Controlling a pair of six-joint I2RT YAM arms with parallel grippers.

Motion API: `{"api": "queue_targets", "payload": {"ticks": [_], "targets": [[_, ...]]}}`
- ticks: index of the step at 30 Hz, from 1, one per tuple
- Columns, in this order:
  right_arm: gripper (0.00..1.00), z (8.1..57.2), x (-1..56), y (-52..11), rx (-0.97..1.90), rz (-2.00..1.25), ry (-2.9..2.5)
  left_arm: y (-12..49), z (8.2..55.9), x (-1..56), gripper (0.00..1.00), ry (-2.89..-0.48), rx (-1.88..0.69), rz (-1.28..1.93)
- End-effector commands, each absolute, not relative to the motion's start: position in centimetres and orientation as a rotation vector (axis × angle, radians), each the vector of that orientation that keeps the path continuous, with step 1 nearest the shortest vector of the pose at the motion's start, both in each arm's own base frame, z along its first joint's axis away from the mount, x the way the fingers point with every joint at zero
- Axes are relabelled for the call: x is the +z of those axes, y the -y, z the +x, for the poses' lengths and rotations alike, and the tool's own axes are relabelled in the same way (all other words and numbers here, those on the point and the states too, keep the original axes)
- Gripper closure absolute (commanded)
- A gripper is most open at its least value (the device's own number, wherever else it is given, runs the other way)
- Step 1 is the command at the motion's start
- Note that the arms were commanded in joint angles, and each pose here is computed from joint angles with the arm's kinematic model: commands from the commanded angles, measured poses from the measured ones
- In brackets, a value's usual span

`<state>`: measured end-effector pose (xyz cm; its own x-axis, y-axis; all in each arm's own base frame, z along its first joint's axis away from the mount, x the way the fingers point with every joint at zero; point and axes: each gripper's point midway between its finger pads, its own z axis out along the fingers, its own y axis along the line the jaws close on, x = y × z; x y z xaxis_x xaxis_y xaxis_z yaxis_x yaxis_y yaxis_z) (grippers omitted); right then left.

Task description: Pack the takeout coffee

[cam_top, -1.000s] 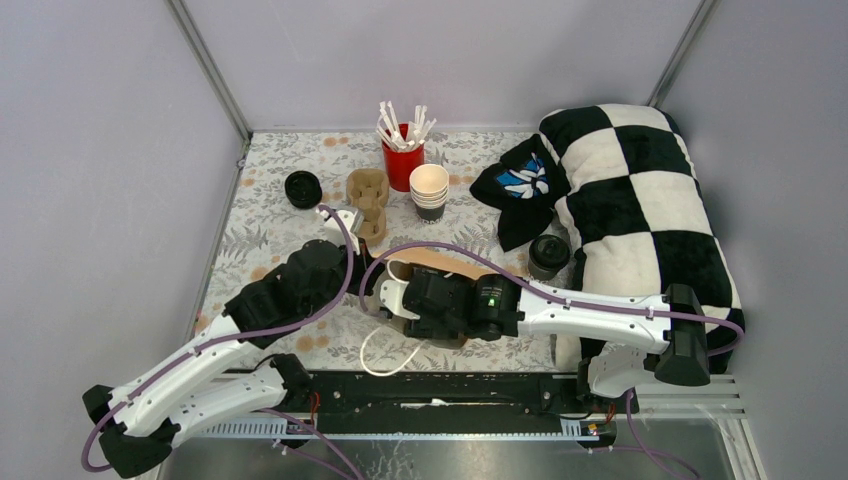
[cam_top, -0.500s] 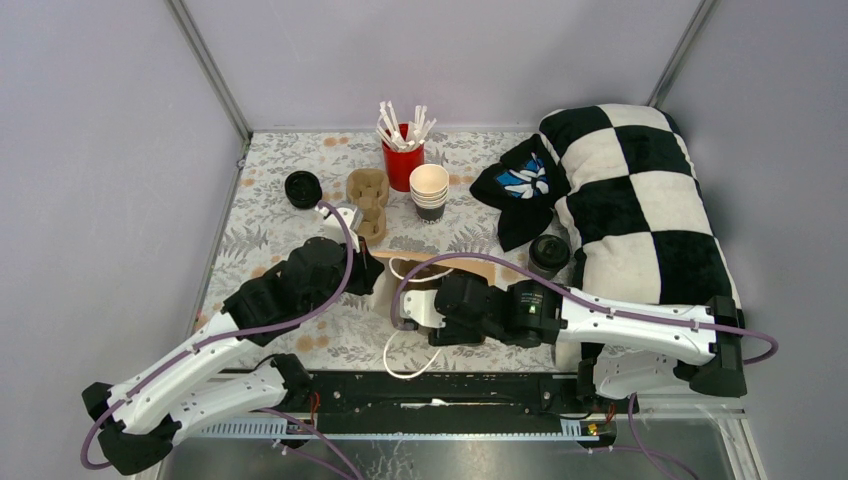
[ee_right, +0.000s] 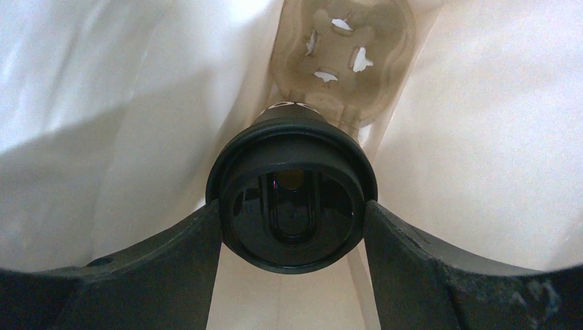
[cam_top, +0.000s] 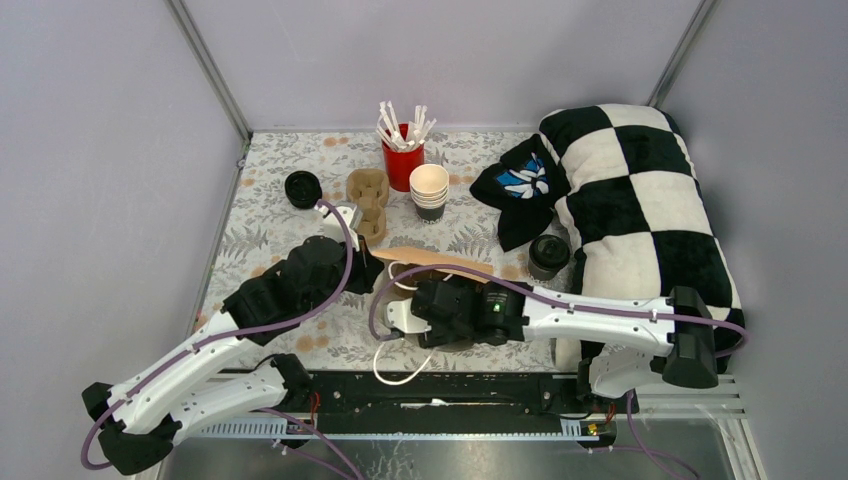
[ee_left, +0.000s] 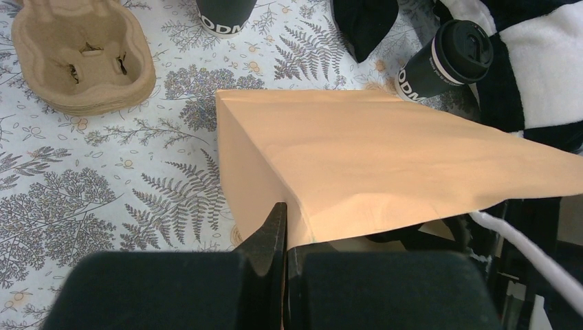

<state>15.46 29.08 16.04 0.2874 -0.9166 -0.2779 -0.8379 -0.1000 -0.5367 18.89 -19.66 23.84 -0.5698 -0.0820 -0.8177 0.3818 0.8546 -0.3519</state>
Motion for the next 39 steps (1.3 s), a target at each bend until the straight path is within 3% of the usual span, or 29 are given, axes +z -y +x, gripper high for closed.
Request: {"api": "queue_targets", "payload": {"ticks": [1,16,32,39], "targets": [[0.69,17.8,18.7,-30.6,-0.192,-1.825,-1.573,20.3,18.5,25.8,1.0,-2.015,-0.73,0.209],[0.71,20.3,19.9,-28.3,-0.192,-1.691,-1.585,19.6,18.2,24.4,1.0,-2.015,-0.688,0.263],[0.71,20.3,19.9,-33.1,-0.066,-1.75,-1.562,19.8,20.6,26.9,1.0,-1.998,-0.567,0.258],[0.72,19.4,21.2,-31.3,-0.039,-1.72,-1.605,18.5,20.7,25.8,1.0,-2.007,-0.502,0.244]]}}
